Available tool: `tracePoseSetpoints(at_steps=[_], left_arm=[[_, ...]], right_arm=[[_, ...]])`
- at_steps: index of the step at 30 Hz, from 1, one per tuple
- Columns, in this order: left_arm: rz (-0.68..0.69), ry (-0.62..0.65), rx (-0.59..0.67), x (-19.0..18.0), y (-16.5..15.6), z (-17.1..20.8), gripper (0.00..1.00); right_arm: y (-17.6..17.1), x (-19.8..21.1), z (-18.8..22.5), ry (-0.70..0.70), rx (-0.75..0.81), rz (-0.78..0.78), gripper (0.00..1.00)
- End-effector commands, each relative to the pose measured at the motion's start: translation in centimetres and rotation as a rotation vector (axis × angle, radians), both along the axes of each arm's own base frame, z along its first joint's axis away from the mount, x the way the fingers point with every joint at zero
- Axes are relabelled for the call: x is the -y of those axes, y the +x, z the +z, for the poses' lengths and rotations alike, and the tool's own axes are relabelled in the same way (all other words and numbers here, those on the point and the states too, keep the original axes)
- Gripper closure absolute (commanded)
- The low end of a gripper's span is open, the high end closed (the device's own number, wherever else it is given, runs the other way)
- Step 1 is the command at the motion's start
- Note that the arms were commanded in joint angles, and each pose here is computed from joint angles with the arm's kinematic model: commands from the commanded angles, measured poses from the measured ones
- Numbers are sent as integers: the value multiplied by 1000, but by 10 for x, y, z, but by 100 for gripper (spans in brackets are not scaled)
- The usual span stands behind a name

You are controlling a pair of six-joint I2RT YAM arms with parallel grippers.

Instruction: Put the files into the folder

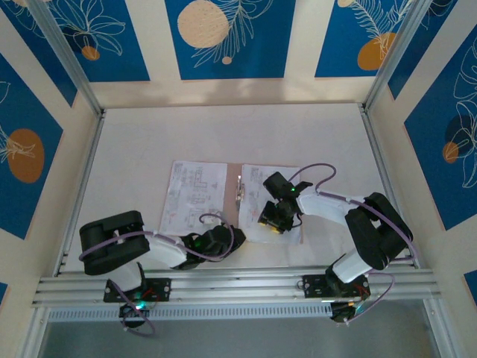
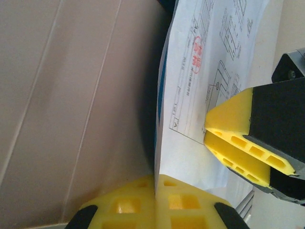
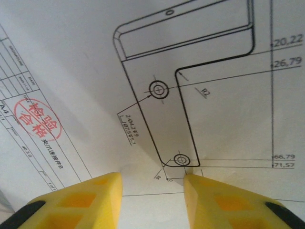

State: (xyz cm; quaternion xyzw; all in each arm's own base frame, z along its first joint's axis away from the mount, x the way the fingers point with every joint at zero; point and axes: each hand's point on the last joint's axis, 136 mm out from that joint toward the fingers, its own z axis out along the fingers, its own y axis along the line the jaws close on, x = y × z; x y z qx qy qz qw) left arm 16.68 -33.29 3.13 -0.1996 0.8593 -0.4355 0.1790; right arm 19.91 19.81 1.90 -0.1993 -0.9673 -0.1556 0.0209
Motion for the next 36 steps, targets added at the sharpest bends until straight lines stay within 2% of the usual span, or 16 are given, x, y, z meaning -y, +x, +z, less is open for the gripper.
tracePoseSetpoints(at_steps=[1, 8, 17, 36], left_arm=[[13, 8, -10, -3, -1, -5, 100], [46, -35, -23, 1, 0, -3, 100], [88, -58, -23, 1, 3, -3, 100], [103, -62, -20, 1, 1, -5, 100]], right_arm=[[-5, 5, 10, -36, 0, 20, 54], [10, 25, 47, -101, 135, -18, 40], [15, 58, 49, -80, 146, -128, 42], [13, 64, 56, -56, 163, -135, 41]])
